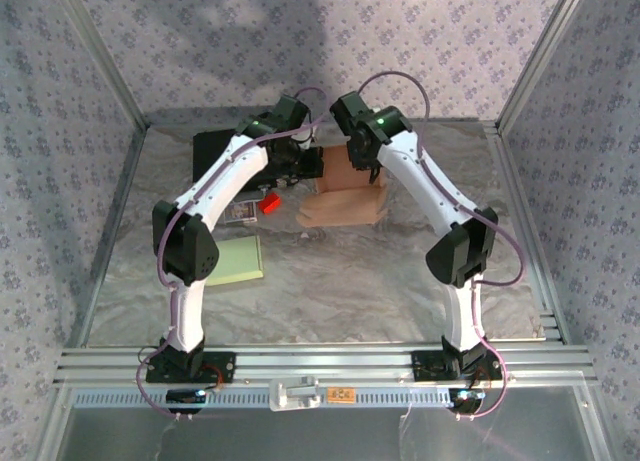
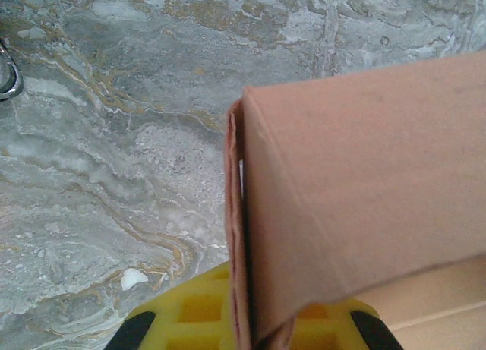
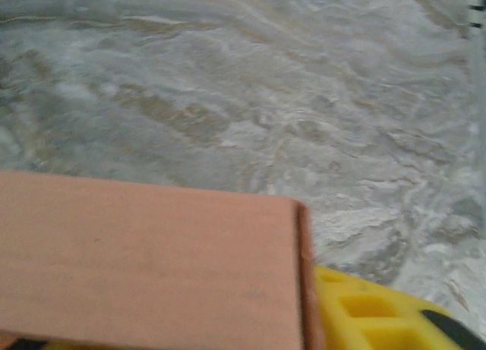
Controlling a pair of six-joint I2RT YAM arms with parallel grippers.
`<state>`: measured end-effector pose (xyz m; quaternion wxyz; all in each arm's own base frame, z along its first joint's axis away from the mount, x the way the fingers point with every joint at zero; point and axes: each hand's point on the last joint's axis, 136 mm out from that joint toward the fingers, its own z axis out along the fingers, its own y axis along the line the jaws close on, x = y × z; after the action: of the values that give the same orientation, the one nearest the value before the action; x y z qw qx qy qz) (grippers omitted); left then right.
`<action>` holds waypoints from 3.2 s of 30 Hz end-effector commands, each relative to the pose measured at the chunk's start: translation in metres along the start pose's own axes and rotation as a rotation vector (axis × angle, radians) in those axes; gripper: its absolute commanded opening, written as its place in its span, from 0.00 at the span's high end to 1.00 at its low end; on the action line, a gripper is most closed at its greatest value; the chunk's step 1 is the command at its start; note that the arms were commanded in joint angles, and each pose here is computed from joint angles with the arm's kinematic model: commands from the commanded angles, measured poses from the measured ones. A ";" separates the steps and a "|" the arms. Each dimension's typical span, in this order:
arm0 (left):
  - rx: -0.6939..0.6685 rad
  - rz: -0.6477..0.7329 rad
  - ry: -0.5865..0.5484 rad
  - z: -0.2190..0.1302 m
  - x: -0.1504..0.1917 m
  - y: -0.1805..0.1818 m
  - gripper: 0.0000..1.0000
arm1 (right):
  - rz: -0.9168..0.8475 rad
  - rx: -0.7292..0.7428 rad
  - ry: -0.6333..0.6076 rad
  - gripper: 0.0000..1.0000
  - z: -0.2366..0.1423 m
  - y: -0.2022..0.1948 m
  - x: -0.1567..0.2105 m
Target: Fold the paper box
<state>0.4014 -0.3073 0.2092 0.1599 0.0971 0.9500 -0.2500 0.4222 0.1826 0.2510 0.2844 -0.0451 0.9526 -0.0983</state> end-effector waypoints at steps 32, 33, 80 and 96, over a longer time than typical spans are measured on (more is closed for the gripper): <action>0.019 0.018 -0.016 -0.014 -0.002 -0.019 1.00 | 0.059 -0.076 0.042 1.00 -0.008 -0.025 0.043; 0.020 0.019 -0.017 -0.014 -0.002 -0.019 1.00 | 0.054 -0.081 0.040 1.00 -0.008 -0.022 0.042; -0.312 0.002 -0.088 0.077 0.052 0.032 1.00 | 0.129 0.096 0.118 1.00 0.057 -0.021 0.116; -0.033 -0.053 -0.137 0.110 0.054 0.017 0.72 | 0.157 0.067 0.191 1.00 0.091 -0.021 0.150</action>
<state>0.3694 -0.3399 0.0587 0.1839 0.0517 0.9617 -0.1965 0.3504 0.1364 0.0925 0.1979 0.0456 0.9726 -0.1130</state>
